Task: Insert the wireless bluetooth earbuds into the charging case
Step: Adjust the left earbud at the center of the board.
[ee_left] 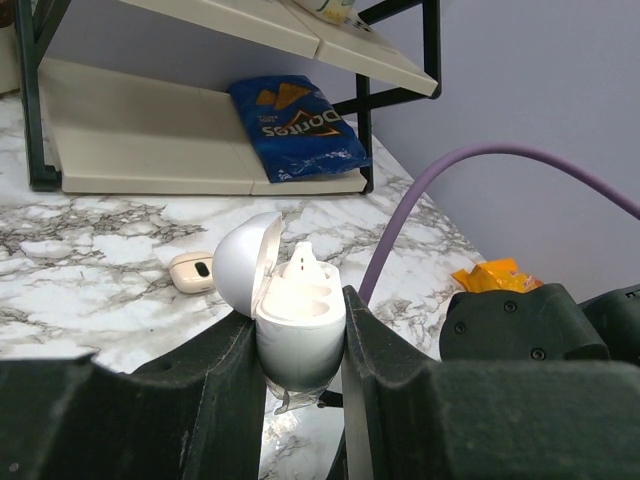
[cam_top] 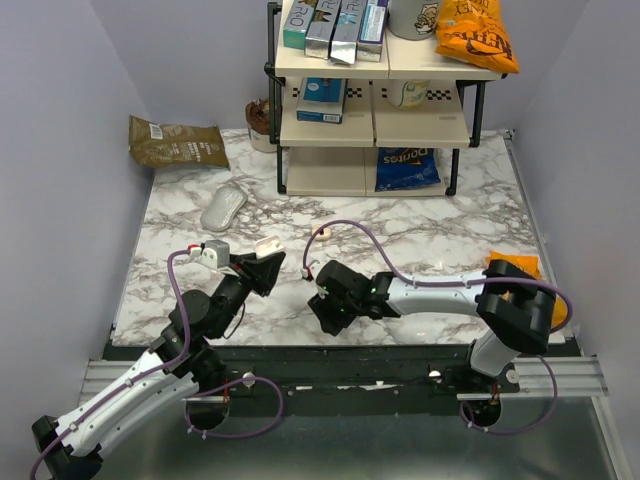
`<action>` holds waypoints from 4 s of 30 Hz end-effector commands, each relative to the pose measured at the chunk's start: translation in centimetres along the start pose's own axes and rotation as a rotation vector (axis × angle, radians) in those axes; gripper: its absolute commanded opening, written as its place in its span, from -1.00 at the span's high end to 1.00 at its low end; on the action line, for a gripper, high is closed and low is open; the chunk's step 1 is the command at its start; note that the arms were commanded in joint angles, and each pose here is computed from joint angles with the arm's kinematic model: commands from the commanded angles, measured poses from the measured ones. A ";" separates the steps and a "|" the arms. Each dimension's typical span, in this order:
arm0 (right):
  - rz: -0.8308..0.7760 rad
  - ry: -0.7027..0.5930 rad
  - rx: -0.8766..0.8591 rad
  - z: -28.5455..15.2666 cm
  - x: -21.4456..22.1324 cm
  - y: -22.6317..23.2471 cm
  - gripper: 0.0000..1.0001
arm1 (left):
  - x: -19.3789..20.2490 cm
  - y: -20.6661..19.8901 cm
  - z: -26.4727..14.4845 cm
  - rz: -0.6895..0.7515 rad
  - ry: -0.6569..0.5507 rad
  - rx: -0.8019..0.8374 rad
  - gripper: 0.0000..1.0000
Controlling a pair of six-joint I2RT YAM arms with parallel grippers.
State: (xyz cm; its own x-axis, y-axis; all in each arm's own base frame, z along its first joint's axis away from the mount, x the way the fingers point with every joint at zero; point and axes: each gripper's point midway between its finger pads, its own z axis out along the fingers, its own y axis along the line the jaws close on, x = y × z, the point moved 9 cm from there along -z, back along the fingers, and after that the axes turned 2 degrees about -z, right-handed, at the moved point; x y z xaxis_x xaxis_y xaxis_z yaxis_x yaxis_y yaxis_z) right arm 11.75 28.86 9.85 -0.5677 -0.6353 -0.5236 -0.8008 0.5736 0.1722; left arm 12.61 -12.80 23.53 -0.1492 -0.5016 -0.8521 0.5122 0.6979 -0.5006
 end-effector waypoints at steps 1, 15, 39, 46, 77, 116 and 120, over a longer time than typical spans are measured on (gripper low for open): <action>0.012 0.024 0.043 0.2 0.5 -0.2 -0.14 | 0.1 0.2 -0.1 -0.006 -0.005 -0.016 1.00; -0.034 -0.174 0.017 -4.3 -2.1 0.5 -0.27 | 0.0 0.2 -0.1 -0.004 -0.010 -0.017 1.00; -0.072 -0.002 -0.030 -0.9 0.1 1.7 -0.23 | 0.0 0.2 -0.2 -0.002 -0.006 -0.021 1.00; -0.070 -0.021 -0.014 -1.0 -0.1 1.6 -0.24 | 0.1 0.2 -0.2 -0.002 -0.004 -0.020 1.00; -0.036 -0.003 0.132 -0.3 -0.3 0.5 -0.23 | 0.1 0.3 -0.3 -0.008 -0.006 -0.022 1.00; -0.049 -0.091 0.021 -2.4 -2.8 2.1 -0.22 | -0.1 0.2 -0.3 -0.004 -0.008 -0.016 1.00; -0.040 -0.074 -0.001 -1.8 -2.6 2.3 -0.21 | -0.1 0.2 -0.4 -0.005 -0.011 -0.016 1.00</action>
State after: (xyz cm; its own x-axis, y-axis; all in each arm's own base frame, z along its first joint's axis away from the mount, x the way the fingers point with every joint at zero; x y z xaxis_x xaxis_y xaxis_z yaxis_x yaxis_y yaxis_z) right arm 11.52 30.09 13.26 -0.5168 -0.6064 -0.6043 -0.8075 0.5798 0.1087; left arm 12.51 -12.63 23.58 -0.1463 -0.5075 -0.8491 0.5073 0.6984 -0.5048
